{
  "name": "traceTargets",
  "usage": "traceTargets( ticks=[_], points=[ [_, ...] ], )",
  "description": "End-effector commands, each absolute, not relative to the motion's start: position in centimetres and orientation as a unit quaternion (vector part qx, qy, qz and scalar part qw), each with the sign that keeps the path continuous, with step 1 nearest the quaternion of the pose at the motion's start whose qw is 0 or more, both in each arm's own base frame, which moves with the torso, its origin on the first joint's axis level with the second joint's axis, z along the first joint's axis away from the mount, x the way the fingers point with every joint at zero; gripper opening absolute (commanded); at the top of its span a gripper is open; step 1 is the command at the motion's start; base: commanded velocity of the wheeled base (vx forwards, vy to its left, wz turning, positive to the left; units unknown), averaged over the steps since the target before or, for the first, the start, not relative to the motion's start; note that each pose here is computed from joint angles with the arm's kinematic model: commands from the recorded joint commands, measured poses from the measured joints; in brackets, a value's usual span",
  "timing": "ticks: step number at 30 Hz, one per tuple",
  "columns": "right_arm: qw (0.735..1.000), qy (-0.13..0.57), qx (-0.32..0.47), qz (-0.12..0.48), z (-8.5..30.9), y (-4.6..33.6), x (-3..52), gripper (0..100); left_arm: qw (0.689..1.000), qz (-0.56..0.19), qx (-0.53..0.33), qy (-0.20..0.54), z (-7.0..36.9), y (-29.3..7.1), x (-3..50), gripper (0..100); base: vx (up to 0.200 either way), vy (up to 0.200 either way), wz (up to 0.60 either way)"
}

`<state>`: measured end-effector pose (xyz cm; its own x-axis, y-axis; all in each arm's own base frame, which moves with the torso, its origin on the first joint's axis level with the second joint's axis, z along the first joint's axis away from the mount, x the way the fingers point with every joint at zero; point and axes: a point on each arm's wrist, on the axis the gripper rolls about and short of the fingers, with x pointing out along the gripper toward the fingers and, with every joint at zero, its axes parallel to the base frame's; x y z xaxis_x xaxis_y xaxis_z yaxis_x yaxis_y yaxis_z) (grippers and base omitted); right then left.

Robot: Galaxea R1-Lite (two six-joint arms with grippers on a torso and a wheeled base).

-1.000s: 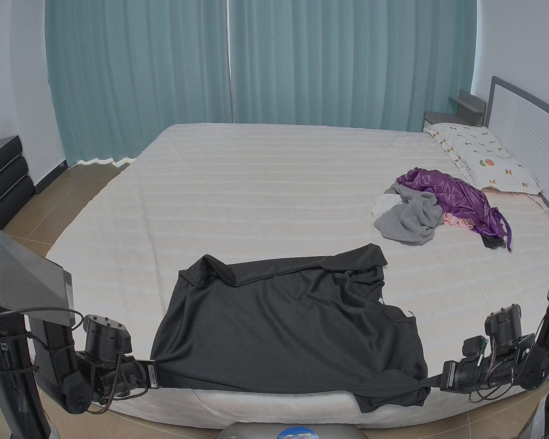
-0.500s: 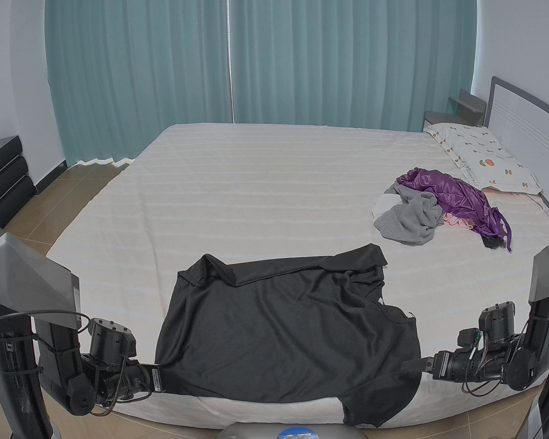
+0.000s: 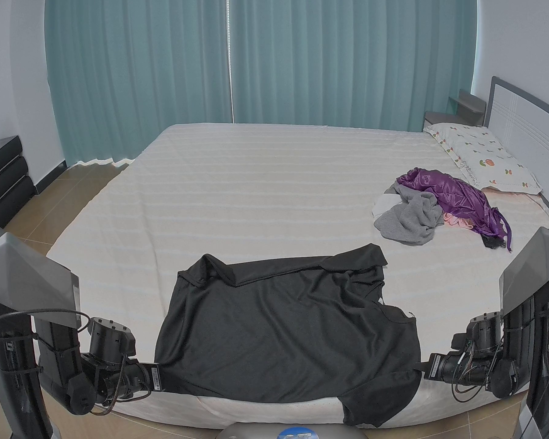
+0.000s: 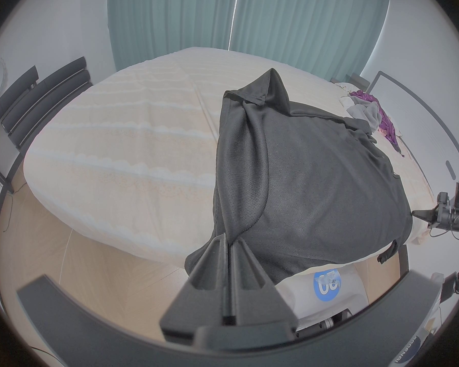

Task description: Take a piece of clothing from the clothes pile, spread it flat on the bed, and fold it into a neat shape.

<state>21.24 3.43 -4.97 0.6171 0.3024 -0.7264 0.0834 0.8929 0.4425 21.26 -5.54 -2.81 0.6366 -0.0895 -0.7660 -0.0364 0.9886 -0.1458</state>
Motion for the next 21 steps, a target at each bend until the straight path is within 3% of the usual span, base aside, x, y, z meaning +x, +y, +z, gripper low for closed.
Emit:
traceTargets(
  ticks=[1,14,15,21],
  points=[
    [0.866,0.444,0.227,0.044,-5.5,2.8,20.8,0,0.901,-0.014,-0.074,0.428,-2.9,-5.5,21.2,0,0.0,0.0,0.0],
    [0.866,0.438,0.239,0.02,-4.7,1.6,20.8,0,0.898,-0.016,-0.071,0.435,-3.3,-5.7,21.2,0,0.0,0.0,0.0],
    [0.865,0.44,0.239,0.022,-4.7,1.7,20.8,100,0.898,-0.016,-0.071,0.434,-3.3,-5.7,21.2,0,0.0,0.0,0.0],
    [0.867,0.435,0.241,0.032,-4.6,1.9,20.8,100,0.899,-0.016,-0.072,0.431,-3.2,-5.7,21.3,0,0.0,0.0,0.0]
  ],
)
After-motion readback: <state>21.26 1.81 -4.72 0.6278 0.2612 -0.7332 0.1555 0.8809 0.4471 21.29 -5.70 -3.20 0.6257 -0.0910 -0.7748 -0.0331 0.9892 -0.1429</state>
